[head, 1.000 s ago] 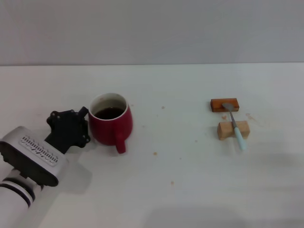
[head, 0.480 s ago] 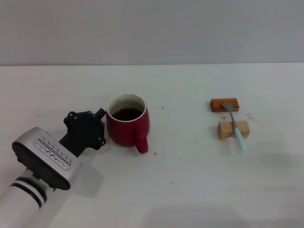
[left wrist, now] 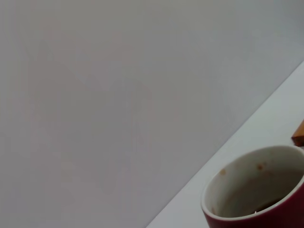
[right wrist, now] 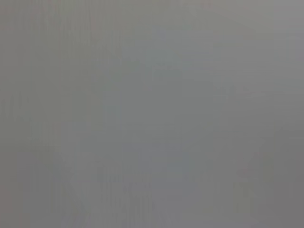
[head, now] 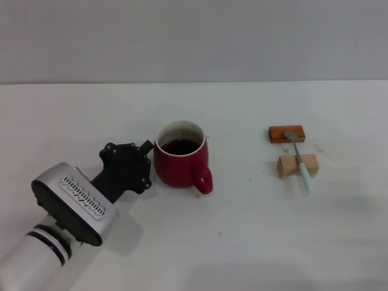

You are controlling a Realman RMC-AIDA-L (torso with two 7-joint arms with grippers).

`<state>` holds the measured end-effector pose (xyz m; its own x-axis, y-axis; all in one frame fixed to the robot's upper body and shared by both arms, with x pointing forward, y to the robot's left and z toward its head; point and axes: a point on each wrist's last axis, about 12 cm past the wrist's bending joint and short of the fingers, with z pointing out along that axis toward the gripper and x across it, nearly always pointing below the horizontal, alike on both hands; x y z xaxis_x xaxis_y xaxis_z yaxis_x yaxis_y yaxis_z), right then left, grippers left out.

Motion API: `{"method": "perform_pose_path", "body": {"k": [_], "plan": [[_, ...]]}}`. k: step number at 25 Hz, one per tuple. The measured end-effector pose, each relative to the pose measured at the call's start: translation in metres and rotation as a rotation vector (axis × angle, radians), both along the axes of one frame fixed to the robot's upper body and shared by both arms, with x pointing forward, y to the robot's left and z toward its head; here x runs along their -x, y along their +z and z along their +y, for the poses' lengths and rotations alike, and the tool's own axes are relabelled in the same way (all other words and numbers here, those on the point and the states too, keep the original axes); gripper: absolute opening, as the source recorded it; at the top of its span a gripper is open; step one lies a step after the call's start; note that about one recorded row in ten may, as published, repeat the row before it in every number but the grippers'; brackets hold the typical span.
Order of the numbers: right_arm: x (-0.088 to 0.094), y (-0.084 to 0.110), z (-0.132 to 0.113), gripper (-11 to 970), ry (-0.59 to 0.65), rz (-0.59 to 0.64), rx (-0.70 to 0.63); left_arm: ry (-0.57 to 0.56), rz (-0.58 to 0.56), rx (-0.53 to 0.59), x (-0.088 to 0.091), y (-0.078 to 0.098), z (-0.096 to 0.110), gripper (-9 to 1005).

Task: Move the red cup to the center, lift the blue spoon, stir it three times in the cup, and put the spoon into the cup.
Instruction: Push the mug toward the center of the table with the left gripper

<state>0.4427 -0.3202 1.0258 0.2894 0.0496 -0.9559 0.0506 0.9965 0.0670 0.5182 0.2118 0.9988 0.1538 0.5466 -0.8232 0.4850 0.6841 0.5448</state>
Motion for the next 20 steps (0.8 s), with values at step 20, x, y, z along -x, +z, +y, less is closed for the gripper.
{"method": "perform_pose_path", "body": {"k": [20], "plan": [[0.001, 0.0, 0.0, 611, -0.001, 0.0, 0.0, 0.0, 0.013, -0.027, -0.003, -0.001, 0.002, 92]]}}
